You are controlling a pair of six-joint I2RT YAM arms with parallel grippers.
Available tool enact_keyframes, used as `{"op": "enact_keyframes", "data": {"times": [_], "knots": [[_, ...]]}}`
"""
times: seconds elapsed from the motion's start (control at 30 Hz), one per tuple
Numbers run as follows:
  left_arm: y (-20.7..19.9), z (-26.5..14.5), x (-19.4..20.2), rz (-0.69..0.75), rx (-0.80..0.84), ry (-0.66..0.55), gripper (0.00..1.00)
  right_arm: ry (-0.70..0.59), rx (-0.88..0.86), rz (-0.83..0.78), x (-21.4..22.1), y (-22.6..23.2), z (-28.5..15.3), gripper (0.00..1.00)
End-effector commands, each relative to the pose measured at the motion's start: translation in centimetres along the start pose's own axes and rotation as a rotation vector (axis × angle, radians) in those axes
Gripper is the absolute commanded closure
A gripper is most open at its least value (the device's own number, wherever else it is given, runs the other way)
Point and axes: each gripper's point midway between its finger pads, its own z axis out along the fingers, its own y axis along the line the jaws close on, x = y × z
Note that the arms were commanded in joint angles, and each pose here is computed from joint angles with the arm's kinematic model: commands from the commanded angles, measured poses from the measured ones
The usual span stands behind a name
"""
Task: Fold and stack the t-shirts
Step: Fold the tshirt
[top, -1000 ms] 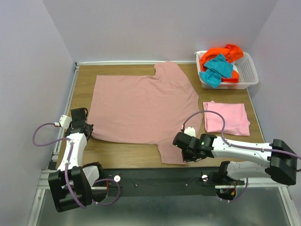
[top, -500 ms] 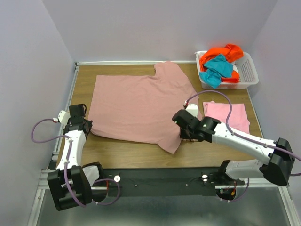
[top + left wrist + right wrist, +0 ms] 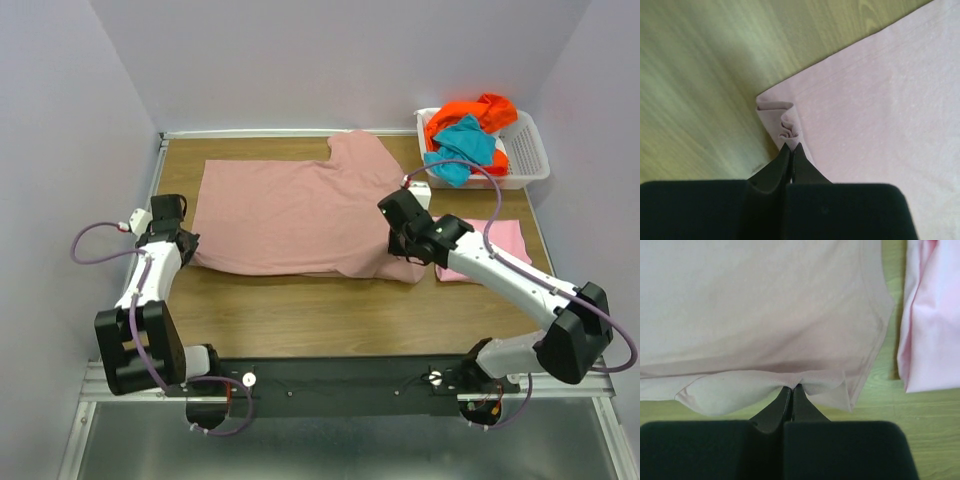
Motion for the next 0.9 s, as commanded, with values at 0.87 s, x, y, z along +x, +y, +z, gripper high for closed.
{"op": "enact_keyframes", "data": {"times": [0.87], "knots": [[-6.4,5.9,-1.1,0.106,-0.045,0.021,1.00,0.017,0.039,-0.056,-8.7,-1.2,9.7,1.00]]}}
